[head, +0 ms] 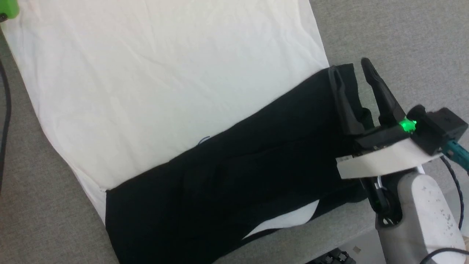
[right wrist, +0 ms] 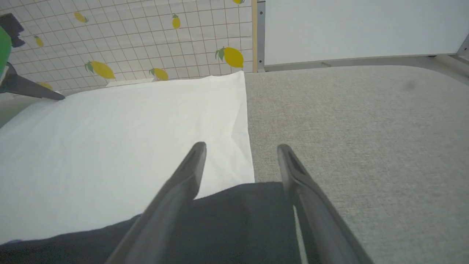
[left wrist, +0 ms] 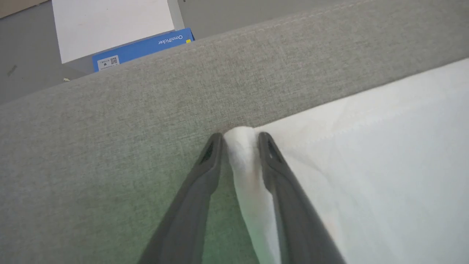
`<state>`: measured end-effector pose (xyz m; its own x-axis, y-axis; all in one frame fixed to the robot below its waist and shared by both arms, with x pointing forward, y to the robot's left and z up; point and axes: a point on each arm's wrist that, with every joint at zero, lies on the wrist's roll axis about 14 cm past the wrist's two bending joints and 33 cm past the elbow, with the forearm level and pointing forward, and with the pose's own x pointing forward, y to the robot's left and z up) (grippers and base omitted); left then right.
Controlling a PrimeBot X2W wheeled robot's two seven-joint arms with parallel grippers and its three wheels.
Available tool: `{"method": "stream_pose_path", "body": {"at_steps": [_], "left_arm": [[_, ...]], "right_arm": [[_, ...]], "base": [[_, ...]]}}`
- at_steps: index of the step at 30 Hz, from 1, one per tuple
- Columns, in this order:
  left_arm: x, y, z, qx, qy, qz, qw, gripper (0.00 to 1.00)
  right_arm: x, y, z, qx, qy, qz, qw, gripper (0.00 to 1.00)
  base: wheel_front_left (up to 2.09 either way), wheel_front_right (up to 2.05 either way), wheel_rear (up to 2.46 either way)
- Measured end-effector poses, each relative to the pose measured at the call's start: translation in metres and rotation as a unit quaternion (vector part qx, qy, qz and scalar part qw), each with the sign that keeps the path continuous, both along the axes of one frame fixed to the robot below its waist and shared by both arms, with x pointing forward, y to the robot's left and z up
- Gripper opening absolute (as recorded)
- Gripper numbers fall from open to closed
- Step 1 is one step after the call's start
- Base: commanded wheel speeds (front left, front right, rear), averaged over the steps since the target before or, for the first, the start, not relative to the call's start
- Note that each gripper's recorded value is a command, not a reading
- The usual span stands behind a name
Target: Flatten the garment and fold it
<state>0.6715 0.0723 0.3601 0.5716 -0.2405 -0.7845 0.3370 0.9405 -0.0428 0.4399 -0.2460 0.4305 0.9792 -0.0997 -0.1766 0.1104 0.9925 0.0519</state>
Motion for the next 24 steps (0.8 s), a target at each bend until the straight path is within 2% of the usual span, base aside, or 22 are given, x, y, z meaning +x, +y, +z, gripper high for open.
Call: {"method": "stream_pose_path", "body": {"at_steps": [7, 9, 13, 16, 24], "left_arm": [[-0.006, -0.001, 0.002, -0.009, -0.005, -0.006, 1.000, 0.00], [-0.007, -0.002, 0.002, -0.013, -0.011, -0.013, 1.000, 0.00], [-0.008, -0.004, 0.004, -0.015, -0.020, -0.024, 0.999, 0.00], [-0.008, -0.006, 0.005, -0.025, -0.026, -0.026, 0.999, 0.00], [-0.005, -0.003, 0.004, -0.039, -0.048, -0.035, 0.997, 0.00]], "right_arm": [[0.051, 0.004, 0.027, -0.020, -0.029, 0.031, 0.999, 1.00], [0.087, 0.000, 0.038, -0.028, -0.025, 0.038, 0.999, 1.00], [0.136, -0.011, 0.038, -0.026, 0.022, 0.032, 0.999, 1.00], [0.164, -0.010, 0.026, 0.001, 0.075, 0.034, 0.997, 1.00], [0.200, -0.025, -0.019, -0.036, 0.224, 0.004, 0.974, 1.00]], "base": [[0.00, 0.00, 0.00], [0.00, 0.00, 0.00], [0.00, 0.00, 0.00], [0.00, 0.00, 0.00], [0.00, 0.00, 0.00]]}}
